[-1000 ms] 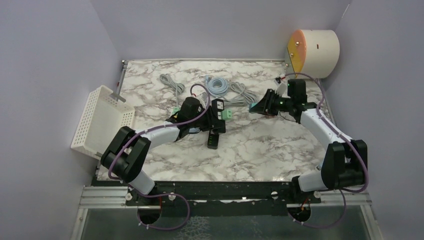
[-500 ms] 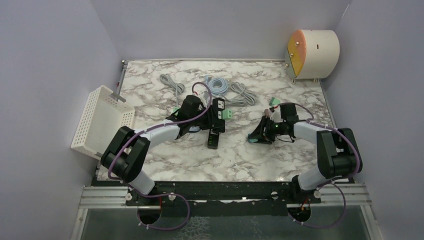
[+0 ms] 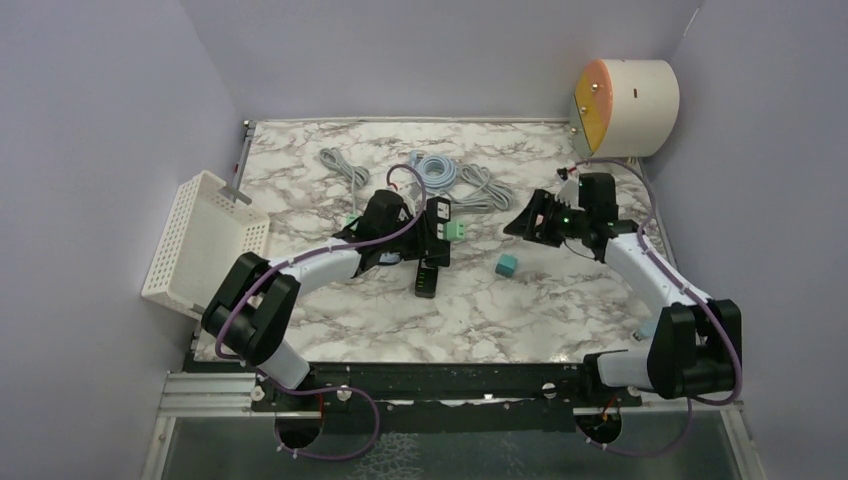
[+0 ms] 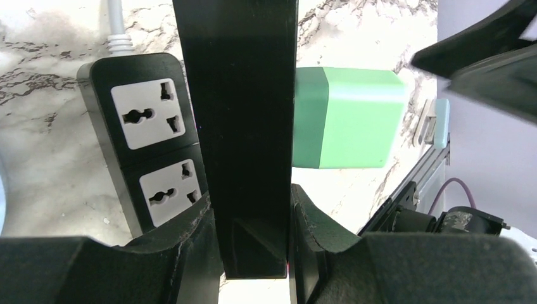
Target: Pull the plug off the socket
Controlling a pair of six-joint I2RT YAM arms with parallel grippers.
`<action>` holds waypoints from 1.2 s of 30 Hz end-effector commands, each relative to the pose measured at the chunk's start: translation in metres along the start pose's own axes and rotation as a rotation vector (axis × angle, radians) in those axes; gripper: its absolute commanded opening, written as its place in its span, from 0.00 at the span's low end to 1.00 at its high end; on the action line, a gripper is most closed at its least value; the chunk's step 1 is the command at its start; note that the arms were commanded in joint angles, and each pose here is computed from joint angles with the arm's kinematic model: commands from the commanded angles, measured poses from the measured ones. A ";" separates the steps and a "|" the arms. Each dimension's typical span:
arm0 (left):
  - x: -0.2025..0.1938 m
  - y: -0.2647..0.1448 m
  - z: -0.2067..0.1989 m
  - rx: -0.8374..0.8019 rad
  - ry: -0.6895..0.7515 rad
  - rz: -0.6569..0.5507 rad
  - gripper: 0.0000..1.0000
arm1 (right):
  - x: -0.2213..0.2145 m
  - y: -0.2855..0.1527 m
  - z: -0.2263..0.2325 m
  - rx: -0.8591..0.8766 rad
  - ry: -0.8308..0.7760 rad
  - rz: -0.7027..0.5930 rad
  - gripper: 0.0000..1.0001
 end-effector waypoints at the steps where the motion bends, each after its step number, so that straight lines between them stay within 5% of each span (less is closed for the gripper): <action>1: 0.028 0.000 -0.024 -0.054 0.082 -0.090 0.00 | 0.029 -0.023 0.044 0.116 -0.137 -0.085 0.69; 13: 0.027 0.012 -0.042 -0.074 0.105 -0.077 0.00 | 0.014 0.006 0.107 0.192 -0.289 0.013 0.69; 28: 0.025 0.009 -0.049 -0.088 0.119 -0.078 0.00 | -0.015 0.048 0.102 0.141 -0.281 0.089 0.66; 31: 0.025 0.009 -0.049 -0.089 0.118 -0.080 0.00 | -0.016 0.052 0.099 0.132 -0.276 0.091 0.54; 36: 0.024 0.009 -0.049 -0.090 0.118 -0.076 0.00 | -0.016 0.054 0.099 0.134 -0.269 0.098 0.04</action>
Point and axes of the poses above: each gripper's point midway between its finger pads, its own y axis out along the fingers, its own z axis along the line the jaws close on, x = y × z, the point moved 4 cm from there along -y, back along the fingers, and after that the axes turned 11 degrees about y, right-handed, at the moved point
